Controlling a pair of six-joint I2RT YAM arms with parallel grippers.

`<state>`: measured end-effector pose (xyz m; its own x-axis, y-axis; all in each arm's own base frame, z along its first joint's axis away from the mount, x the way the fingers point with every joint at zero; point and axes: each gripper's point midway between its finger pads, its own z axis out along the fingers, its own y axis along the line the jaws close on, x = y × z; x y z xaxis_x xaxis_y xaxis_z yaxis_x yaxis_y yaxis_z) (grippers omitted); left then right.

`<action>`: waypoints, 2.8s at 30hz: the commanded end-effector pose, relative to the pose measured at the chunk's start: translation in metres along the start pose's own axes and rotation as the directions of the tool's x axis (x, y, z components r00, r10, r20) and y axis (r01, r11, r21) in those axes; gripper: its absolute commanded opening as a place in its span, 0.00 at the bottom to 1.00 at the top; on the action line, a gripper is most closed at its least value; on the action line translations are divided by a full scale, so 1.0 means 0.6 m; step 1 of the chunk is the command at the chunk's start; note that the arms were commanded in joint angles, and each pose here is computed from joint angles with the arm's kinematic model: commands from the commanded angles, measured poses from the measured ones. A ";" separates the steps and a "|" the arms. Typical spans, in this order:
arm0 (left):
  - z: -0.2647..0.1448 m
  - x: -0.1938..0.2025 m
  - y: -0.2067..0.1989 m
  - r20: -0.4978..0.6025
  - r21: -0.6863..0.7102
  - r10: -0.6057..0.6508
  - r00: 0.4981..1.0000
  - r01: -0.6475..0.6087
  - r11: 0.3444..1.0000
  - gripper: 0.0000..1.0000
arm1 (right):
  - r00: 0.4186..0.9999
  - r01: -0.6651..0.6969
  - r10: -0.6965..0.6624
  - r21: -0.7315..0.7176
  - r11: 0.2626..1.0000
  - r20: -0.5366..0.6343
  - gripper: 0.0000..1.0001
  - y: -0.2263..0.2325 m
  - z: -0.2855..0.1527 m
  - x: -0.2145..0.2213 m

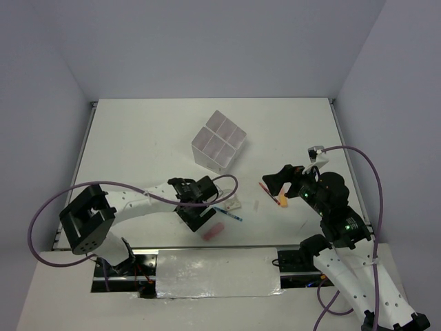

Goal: Sort the stationery into containers
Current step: Pick up the pen cap from the center of the board.

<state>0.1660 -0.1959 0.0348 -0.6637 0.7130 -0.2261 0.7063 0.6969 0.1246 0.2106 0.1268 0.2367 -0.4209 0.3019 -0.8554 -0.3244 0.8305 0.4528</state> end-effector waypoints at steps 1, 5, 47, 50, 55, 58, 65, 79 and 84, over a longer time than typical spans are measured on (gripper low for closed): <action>-0.012 -0.027 0.015 0.081 -0.009 -0.007 0.997 0.008 1.000 0.90 | 0.999 0.026 -0.025 -0.025 0.999 0.040 1.00 0.014 -0.005 -0.024; 0.001 -0.024 0.023 0.048 0.002 -0.029 0.998 0.029 1.000 0.77 | 0.999 0.026 -0.025 -0.022 0.999 0.043 1.00 0.014 -0.005 -0.026; -0.359 -0.164 0.006 0.711 0.338 -0.288 0.641 0.047 0.940 0.00 | 0.997 0.066 -0.052 -0.267 0.962 0.060 1.00 0.090 -0.023 -0.037; -0.448 -0.198 0.006 0.798 0.417 -0.373 0.473 0.014 0.909 0.00 | 0.999 0.044 -0.033 -0.431 0.901 0.033 0.99 0.137 -0.028 -0.027; -0.549 -0.231 0.015 0.753 0.636 -0.628 0.197 0.026 0.771 0.00 | 0.999 0.036 -0.020 -0.484 0.874 0.038 0.90 0.183 -0.020 -0.030; -0.549 -0.236 0.037 0.626 0.768 -0.776 0.075 0.111 0.630 0.00 | 0.991 0.135 -0.128 -0.483 0.865 0.048 0.84 0.231 -0.017 -0.031; -0.512 -0.218 0.076 0.381 0.876 -0.923 -0.058 0.341 0.341 0.00 | 0.932 0.362 -0.335 -0.432 0.826 0.141 0.74 0.297 0.013 -0.030; -0.478 -0.224 0.064 0.333 0.853 -0.943 -0.013 0.431 0.295 0.00 | 0.961 0.260 -0.275 -0.466 0.846 0.036 0.60 0.367 0.059 -0.036; -0.485 -0.221 0.071 0.345 0.850 -0.938 -0.027 0.434 0.299 0.00 | 0.962 0.247 -0.274 -0.499 0.831 0.020 0.60 0.386 0.063 -0.024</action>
<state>0.2127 -0.2408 0.3242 -0.5892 -0.6639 -0.4605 0.1054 0.5019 -0.8585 0.1789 0.3214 0.3173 -0.3188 0.0136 -0.9477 -0.7707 0.5783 0.2675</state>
